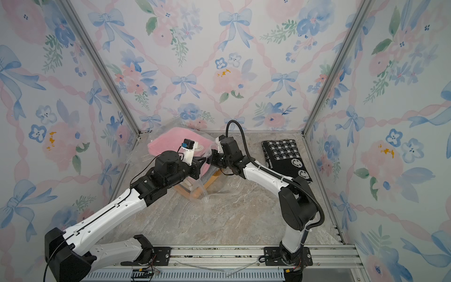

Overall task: Take the blanket out of the vacuum bag
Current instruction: Take out the blanket from the vacuum bag.

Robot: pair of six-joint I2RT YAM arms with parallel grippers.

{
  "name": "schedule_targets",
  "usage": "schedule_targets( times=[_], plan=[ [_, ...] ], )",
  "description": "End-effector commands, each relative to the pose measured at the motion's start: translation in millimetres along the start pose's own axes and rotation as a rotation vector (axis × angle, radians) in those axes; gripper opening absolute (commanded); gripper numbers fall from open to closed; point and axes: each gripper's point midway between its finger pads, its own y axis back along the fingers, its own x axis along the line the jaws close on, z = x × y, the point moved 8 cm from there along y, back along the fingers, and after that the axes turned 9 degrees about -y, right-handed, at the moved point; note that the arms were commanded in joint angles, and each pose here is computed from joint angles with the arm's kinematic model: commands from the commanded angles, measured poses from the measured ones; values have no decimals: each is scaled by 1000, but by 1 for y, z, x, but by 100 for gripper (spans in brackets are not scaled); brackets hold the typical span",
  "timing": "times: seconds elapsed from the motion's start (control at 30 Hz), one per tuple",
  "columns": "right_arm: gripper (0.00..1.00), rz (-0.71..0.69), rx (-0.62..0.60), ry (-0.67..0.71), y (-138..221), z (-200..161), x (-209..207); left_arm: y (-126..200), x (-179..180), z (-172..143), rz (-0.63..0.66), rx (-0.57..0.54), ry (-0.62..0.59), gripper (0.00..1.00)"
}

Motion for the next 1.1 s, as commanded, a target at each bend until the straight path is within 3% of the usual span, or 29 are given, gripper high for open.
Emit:
schedule_targets(
  times=[0.0, 0.4, 0.73, 1.07],
  plan=[
    [54, 53, -1, 45, 2, 3, 20, 6, 3, 0, 8, -11, 1, 0],
    [53, 53, 16, -52, -32, -4, -20, 5, 4, -1, 6, -8, 6, 0],
    [0, 61, -20, 34, -12, 2, 2, 6, 15, 7, 71, -51, 33, 0],
    [0, 82, -65, 112, 18, -17, 24, -6, 36, 32, 235, -110, 72, 0]
  ],
)
